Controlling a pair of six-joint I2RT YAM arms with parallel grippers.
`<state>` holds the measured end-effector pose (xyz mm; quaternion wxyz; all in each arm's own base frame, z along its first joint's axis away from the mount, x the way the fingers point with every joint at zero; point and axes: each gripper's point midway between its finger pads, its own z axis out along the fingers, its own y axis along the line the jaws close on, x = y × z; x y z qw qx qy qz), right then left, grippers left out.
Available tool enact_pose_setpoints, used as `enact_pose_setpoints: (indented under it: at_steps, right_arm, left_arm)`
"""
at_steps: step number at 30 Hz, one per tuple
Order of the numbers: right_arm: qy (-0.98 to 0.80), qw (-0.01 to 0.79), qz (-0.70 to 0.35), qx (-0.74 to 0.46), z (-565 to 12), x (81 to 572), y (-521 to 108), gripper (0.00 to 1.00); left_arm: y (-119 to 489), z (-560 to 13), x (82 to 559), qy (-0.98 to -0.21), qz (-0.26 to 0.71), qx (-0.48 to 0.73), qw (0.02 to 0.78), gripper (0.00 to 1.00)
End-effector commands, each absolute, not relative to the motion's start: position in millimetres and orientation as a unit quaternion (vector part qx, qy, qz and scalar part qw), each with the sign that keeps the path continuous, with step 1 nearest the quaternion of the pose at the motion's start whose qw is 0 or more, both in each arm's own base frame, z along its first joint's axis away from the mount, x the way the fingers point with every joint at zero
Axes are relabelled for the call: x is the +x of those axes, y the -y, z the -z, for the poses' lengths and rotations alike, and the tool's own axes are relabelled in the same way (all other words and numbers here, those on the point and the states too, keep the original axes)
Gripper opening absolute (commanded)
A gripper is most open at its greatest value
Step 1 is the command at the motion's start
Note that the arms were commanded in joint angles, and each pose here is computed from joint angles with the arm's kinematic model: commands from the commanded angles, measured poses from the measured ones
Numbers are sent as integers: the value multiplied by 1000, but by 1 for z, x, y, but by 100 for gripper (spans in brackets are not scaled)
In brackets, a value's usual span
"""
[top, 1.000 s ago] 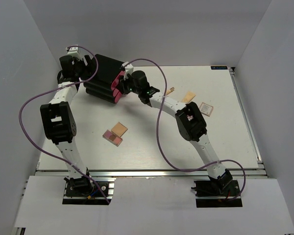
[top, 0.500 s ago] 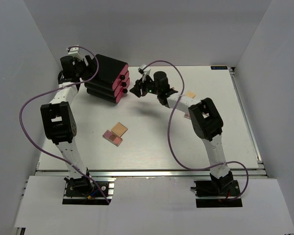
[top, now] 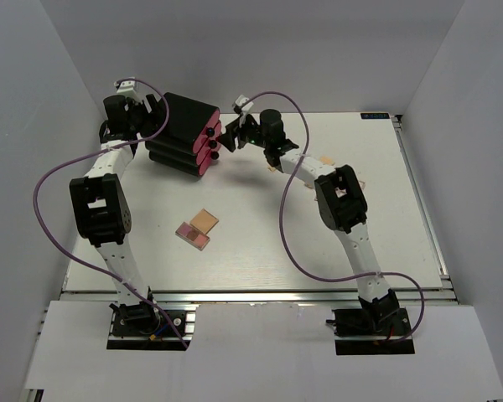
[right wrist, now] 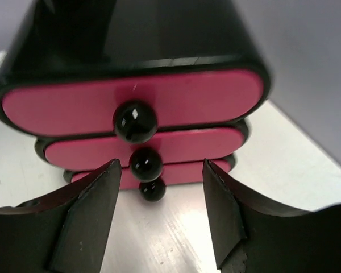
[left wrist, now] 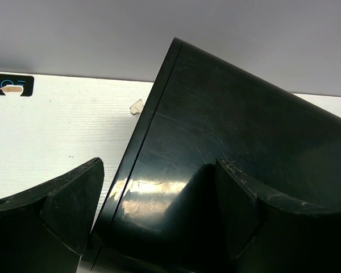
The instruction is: Organize the makeup
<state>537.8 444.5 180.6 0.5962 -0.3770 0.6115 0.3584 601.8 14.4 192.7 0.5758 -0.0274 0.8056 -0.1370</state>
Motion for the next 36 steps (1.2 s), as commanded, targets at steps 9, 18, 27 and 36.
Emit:
enact_pose_setpoints:
  at_steps: [9, 18, 27, 36]
  right_arm:
    - [-601, 597, -341, -408, -162, 538, -471, 67]
    - [-581, 606, -343, -421, -152, 543, -488, 66]
    - [-588, 592, -345, -431, -132, 538, -488, 60]
    - [-556, 595, -362, -455, -135, 528, -494, 41]
  left_arm:
    - [29, -82, 549, -895, 183, -28, 405, 87]
    - [28, -83, 545, -898, 181, -28, 401, 87]
    - [29, -82, 544, -897, 182, -27, 401, 87]
    - [29, -84, 541, -898, 182, -26, 401, 87]
